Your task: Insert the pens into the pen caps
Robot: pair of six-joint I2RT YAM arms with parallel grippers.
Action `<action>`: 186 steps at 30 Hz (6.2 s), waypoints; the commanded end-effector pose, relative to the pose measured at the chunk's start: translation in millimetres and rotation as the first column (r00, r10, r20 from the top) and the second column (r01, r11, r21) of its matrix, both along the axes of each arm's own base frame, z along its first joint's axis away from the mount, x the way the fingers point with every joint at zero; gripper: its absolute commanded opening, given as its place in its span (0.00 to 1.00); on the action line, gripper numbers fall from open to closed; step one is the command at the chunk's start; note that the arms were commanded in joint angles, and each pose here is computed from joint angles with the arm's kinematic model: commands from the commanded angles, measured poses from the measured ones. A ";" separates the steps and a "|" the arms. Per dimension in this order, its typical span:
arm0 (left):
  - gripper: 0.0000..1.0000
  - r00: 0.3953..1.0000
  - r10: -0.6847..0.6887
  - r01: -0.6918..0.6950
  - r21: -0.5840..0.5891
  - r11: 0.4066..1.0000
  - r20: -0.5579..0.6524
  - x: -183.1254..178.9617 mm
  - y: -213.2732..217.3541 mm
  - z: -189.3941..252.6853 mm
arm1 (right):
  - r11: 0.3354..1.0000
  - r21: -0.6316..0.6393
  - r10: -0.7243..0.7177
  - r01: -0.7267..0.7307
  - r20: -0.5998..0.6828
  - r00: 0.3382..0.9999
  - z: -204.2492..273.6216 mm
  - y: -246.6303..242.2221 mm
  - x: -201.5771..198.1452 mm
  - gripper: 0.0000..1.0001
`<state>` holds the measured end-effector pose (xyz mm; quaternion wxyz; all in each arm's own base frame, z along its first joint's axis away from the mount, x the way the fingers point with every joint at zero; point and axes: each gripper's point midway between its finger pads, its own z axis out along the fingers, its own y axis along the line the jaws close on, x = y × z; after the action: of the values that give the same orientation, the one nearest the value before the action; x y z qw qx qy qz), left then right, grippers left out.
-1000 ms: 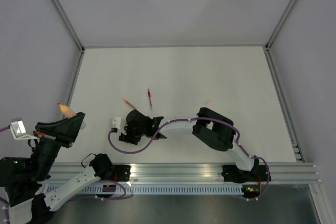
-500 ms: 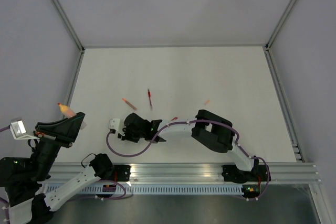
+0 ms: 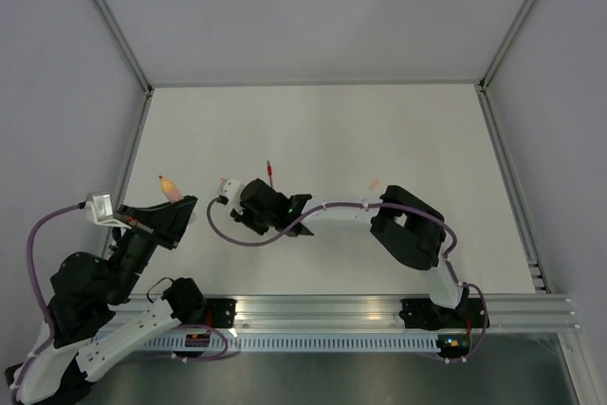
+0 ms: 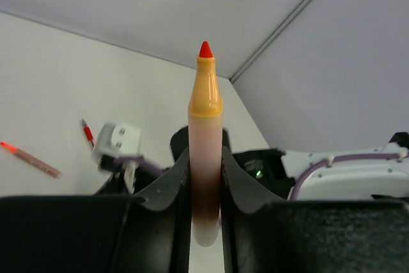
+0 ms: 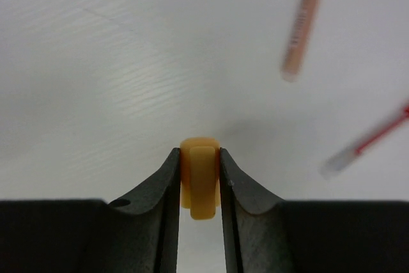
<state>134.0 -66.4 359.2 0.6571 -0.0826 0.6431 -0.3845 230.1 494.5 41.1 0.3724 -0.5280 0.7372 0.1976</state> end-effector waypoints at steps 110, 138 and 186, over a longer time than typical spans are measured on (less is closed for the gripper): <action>0.02 0.841 -0.522 0.498 0.173 0.850 0.142 -2.8 -155.0 -77.1 | 0.506 0.722 -0.666 0.473 -0.022 0.746 283.0 -106.4 -73.0 0.80; 0.02 0.410 -0.869 0.822 0.300 0.484 0.276 -88.4 -188.8 -63.5 | 0.684 0.728 -0.045 0.040 -0.012 0.999 349.0 -136.8 -154.9 0.66; 0.02 0.402 -0.853 0.833 0.254 0.492 0.334 -92.0 -185.8 -43.0 | 0.690 0.720 0.025 0.074 -0.125 0.992 284.6 -102.2 -166.4 0.00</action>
<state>42.6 -257.1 282.5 0.4644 0.3746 0.4908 -0.6349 71.9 383.8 353.8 0.5351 -0.2975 0.6127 0.4997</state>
